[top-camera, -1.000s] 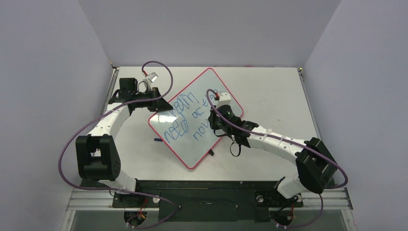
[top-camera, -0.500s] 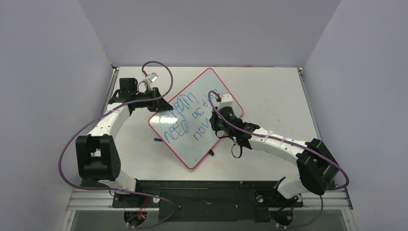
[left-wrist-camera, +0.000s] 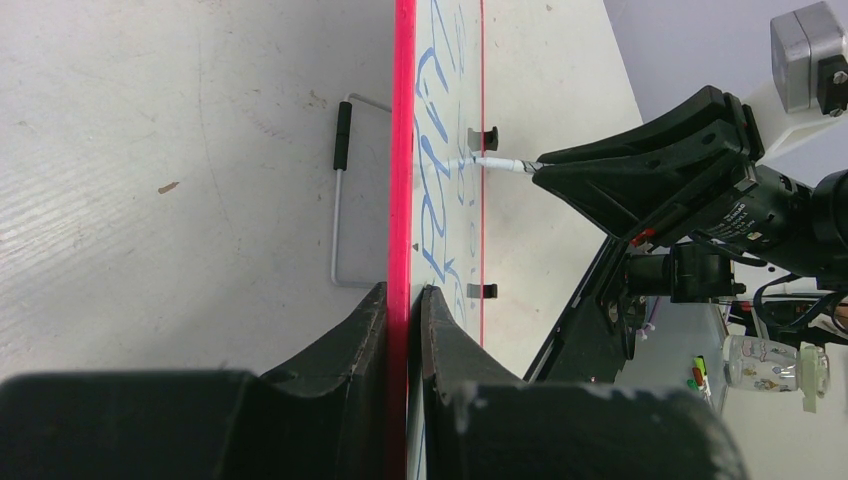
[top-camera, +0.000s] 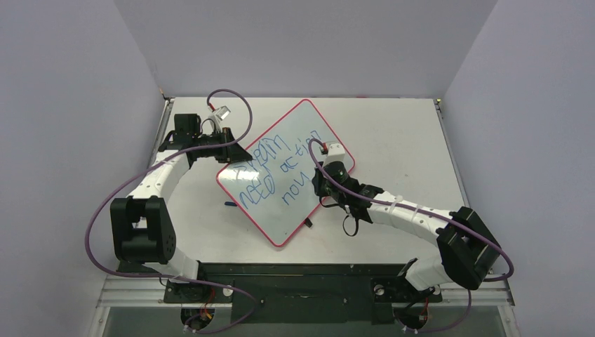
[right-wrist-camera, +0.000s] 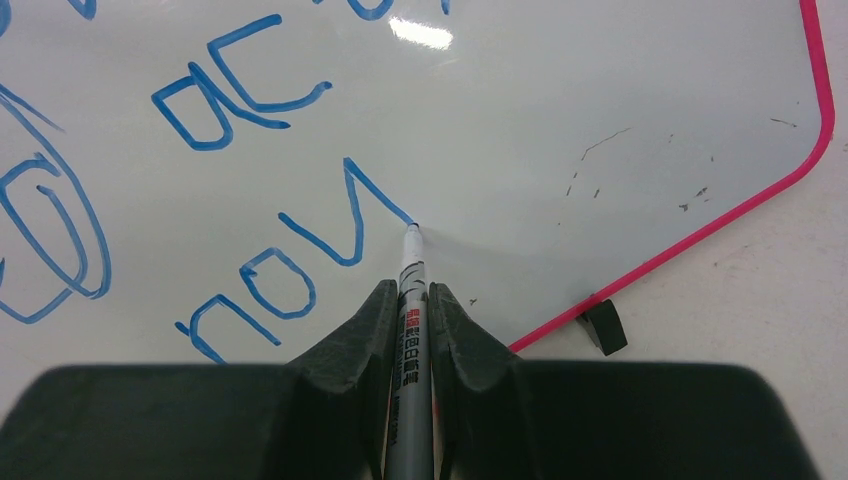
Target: Write a sentence on the whiteboard
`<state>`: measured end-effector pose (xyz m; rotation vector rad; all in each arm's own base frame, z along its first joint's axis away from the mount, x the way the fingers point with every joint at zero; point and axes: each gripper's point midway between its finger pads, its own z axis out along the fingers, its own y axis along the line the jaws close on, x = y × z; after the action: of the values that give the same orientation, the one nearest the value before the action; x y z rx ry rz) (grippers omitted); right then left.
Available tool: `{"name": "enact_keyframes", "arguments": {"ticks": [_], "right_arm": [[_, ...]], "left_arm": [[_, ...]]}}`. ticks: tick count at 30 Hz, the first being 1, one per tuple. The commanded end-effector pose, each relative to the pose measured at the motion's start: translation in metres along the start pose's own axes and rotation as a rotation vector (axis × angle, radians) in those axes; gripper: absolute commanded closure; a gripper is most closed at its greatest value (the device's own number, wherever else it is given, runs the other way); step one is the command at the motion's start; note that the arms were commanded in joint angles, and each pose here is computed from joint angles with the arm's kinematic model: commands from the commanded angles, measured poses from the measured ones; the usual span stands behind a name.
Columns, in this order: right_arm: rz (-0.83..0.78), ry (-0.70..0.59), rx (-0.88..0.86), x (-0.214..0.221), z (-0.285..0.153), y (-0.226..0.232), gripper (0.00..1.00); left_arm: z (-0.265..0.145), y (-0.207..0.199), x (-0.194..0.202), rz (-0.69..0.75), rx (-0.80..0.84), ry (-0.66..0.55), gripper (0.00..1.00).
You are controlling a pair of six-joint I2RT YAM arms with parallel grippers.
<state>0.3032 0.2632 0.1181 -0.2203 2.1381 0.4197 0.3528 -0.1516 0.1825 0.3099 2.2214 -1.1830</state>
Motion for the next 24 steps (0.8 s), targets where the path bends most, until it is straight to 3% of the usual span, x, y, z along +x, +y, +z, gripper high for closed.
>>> {"name": "enact_keyframes", "arguments": {"ticks": [1, 24], "right_arm": [[0.006, 0.014, 0.013, -0.002, 0.004, -0.003, 1.0], [0.006, -0.037, 0.018, -0.057, 0.019, 0.01, 1.0]], "left_arm": [[0.001, -0.008, -0.001, 0.118, -0.023, 0.011, 1.0], [0.002, -0.009, -0.002, 0.122, -0.017, 0.012, 1.0]]}}
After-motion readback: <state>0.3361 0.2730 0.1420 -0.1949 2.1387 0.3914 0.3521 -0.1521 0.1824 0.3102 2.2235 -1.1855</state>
